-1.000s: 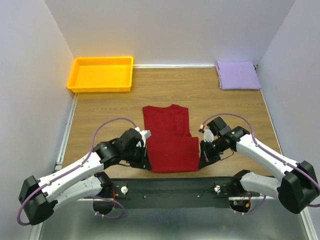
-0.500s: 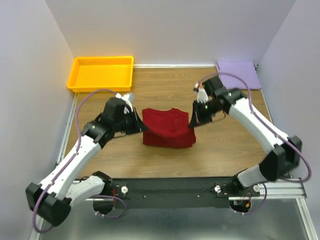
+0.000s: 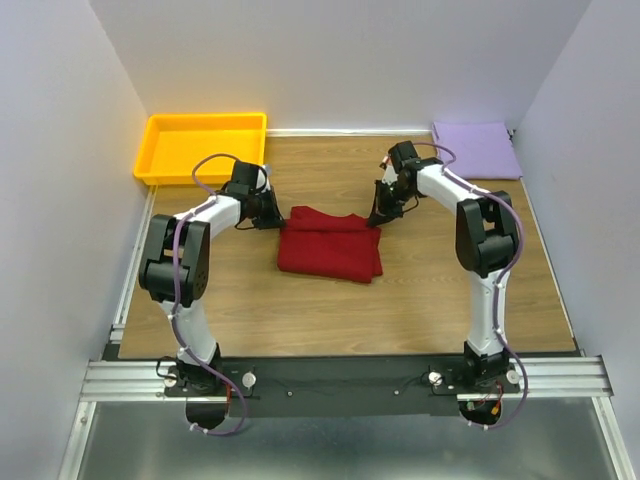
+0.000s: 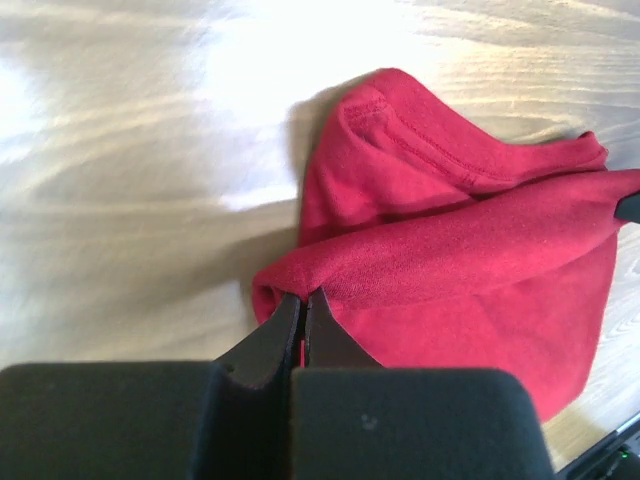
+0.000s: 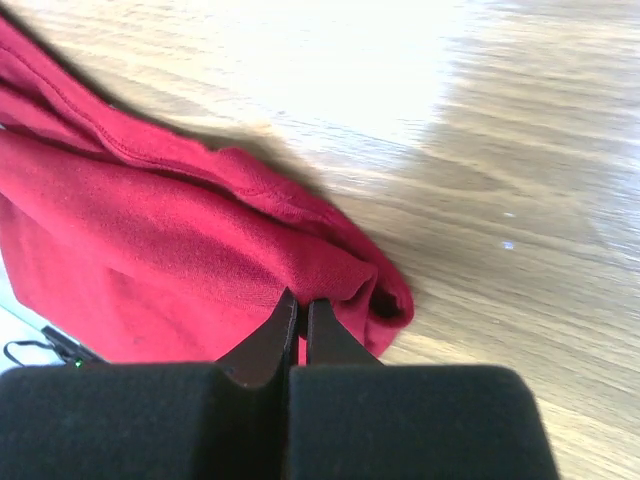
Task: Fold and stack the t-shirts
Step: Fold the tshirt
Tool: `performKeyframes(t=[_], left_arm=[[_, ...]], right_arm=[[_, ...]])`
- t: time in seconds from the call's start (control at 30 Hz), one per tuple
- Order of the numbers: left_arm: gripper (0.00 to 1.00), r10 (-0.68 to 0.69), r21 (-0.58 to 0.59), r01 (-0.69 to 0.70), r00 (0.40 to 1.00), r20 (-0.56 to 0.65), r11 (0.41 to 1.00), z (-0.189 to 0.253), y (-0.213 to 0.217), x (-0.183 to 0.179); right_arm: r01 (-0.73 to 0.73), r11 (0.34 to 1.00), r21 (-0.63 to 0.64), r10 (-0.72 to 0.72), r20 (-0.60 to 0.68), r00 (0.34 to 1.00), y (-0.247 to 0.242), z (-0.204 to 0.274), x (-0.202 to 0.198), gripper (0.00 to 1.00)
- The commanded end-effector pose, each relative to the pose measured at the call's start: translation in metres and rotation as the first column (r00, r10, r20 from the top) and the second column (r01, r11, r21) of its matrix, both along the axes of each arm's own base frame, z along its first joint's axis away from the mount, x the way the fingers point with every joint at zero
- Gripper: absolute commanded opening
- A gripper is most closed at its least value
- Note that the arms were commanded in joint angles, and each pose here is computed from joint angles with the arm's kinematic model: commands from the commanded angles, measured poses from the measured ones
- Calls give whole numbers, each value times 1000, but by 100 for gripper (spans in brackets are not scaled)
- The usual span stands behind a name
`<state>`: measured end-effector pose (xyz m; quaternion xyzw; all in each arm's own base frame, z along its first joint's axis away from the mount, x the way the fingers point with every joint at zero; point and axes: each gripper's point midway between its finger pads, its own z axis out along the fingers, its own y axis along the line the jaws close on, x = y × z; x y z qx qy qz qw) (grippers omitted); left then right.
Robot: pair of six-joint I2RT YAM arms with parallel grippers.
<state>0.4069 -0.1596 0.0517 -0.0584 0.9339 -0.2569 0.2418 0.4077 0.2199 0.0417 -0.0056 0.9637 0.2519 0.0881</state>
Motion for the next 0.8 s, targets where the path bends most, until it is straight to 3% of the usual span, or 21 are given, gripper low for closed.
performKeyframes(t=[0.0, 0.27, 0.47, 0.77], left_arm=[[0, -53, -22, 57, 990, 127, 998, 21, -8, 24], [3, -69, 24, 65, 955, 289, 998, 82, -14, 24], [3, -117, 36, 111, 942, 316, 993, 100, -35, 15], [5, -101, 90, 82, 969, 227, 993, 44, -36, 45]], right_arm=[[44, 999, -18, -42, 74, 996, -10, 2, 14, 3], [114, 991, -63, -101, 187, 977, -29, 34, 5, 3], [167, 984, -68, -146, 241, 959, -40, 53, -6, 2], [224, 965, -134, -191, 218, 957, -54, -2, -9, 6]])
